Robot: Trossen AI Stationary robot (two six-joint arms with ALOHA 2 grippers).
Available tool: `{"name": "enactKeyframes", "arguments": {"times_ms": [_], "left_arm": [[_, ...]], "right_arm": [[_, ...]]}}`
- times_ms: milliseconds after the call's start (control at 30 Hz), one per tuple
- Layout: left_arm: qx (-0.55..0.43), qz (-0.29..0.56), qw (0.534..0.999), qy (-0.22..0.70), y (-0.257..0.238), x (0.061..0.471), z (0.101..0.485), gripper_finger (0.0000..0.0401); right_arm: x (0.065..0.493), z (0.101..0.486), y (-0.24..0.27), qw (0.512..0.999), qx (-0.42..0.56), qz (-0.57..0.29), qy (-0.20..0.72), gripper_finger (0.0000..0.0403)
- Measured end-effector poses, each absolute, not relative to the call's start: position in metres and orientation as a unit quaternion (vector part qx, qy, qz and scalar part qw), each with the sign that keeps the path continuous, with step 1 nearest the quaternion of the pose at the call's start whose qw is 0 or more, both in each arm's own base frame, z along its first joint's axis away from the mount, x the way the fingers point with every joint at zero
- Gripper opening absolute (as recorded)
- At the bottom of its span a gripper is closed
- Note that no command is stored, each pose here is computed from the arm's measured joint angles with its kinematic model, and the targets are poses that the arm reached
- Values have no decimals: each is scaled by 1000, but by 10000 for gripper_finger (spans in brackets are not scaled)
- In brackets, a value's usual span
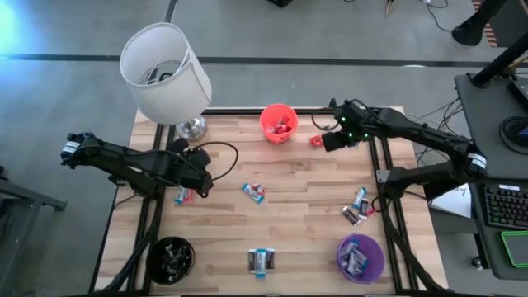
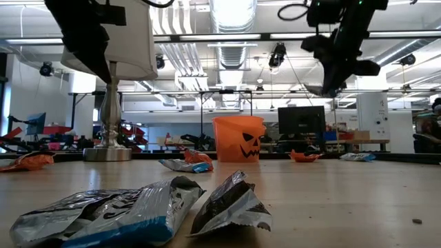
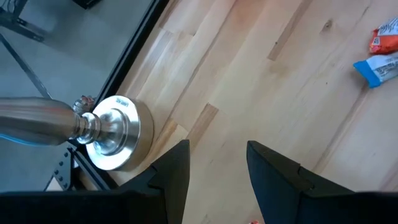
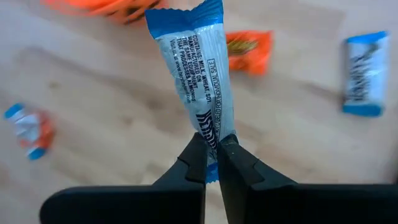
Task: Organize candy in baskets
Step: Put the white chocolate into the purple bucket
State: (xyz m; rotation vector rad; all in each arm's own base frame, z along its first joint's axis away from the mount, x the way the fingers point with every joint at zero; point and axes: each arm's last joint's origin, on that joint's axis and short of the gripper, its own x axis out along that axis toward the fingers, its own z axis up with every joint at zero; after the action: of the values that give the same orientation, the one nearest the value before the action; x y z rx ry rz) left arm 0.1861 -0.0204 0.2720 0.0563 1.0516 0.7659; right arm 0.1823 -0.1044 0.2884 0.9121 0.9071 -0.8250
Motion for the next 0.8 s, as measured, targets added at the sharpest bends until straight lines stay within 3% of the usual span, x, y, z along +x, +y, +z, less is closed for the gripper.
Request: {"name": "enactKeyframes", "arguments": {"times_ms": [500,800], "left_arm": [[60,336,793,505,-20,186,272,142],[61,336,793,505,-20,186,272,142]], "right_arm": [[194,318,-25,716,517,-189,431,13],[182,342,26,655,543,-158,500,13]]}}
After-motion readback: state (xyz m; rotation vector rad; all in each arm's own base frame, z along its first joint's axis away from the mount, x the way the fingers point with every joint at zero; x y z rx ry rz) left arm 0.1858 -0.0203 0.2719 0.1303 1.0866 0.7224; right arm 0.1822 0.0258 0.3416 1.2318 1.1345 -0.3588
